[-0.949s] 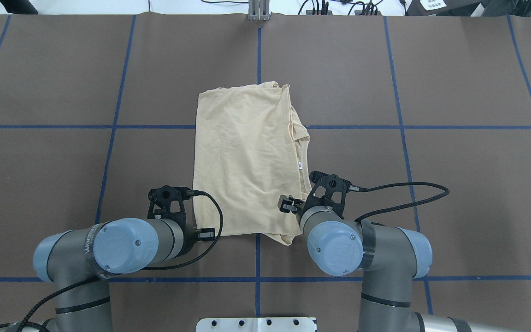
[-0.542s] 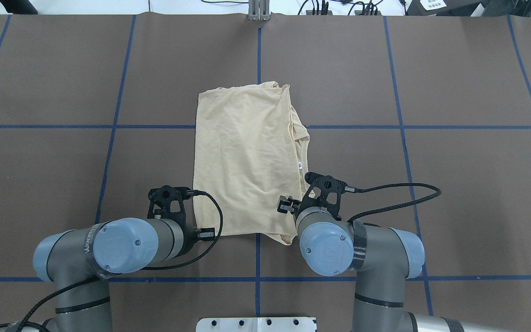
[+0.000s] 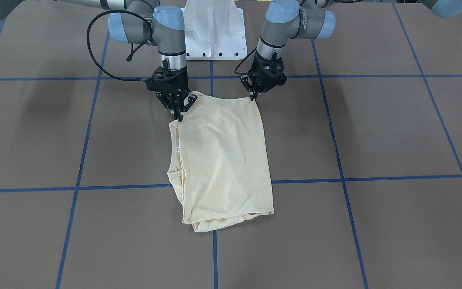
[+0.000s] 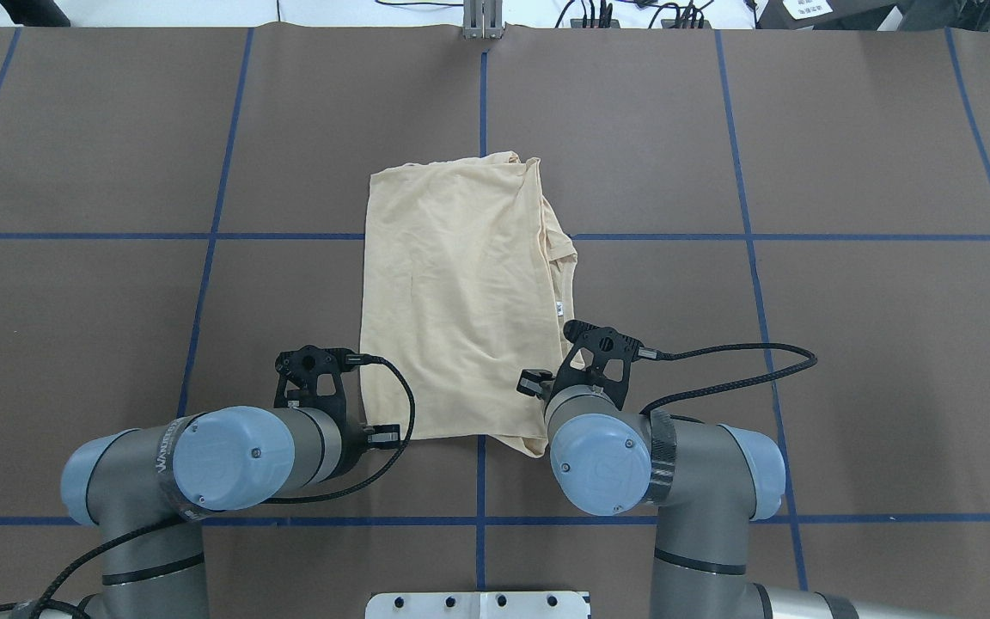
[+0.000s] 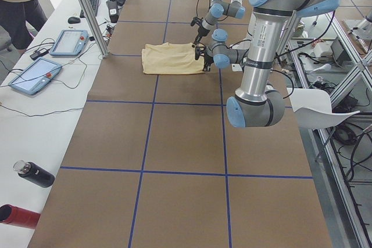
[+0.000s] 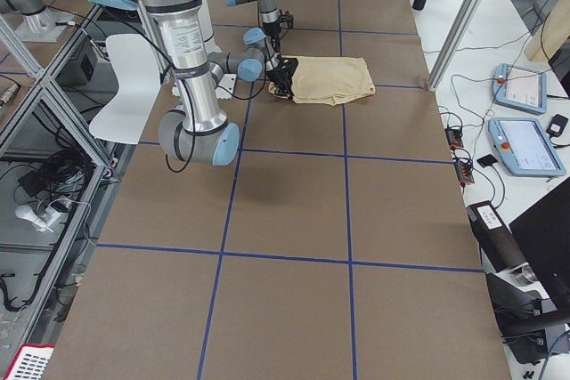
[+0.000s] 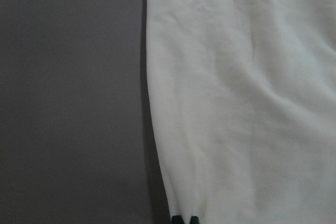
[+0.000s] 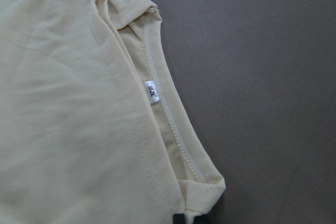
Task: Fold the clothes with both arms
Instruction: 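Grasp the near corners of the shirt with both grippers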
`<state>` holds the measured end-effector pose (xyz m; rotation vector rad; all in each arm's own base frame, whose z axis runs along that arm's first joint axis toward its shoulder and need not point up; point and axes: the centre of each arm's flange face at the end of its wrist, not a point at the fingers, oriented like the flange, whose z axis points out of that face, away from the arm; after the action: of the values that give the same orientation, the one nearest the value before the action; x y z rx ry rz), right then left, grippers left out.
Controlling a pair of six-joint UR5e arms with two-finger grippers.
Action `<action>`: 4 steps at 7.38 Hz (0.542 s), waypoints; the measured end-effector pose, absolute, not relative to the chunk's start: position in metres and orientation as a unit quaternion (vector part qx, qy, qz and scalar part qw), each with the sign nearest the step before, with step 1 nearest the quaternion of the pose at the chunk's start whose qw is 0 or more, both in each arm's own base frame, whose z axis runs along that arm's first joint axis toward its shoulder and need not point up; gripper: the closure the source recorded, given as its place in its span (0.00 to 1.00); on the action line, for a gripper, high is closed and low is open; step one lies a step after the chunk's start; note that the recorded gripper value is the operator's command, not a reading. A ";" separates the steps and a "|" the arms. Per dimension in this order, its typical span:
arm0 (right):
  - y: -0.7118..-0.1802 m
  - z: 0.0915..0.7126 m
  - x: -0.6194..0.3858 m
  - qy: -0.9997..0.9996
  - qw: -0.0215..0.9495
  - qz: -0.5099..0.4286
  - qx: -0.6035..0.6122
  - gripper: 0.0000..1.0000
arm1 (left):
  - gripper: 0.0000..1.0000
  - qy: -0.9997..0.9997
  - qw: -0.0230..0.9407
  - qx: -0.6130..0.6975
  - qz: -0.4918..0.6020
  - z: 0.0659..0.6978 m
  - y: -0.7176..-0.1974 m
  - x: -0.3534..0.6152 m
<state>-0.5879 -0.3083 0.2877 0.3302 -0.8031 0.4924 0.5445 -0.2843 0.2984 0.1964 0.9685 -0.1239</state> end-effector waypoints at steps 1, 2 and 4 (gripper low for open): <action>-0.308 0.287 -0.588 -0.386 0.877 0.237 0.158 1.00 | 1.00 0.465 0.879 0.094 -0.059 0.298 -0.284 0.544; -0.308 0.287 -0.588 -0.386 0.877 0.237 0.158 1.00 | 1.00 0.466 0.878 0.094 -0.059 0.297 -0.284 0.544; -0.308 0.284 -0.587 -0.389 0.876 0.238 0.158 1.00 | 1.00 0.472 0.874 0.095 -0.058 0.290 -0.283 0.540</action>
<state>-0.5867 -0.3080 0.2838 0.3299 -0.8126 0.4959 0.5398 -0.2830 0.2902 0.1987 0.9864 -0.1206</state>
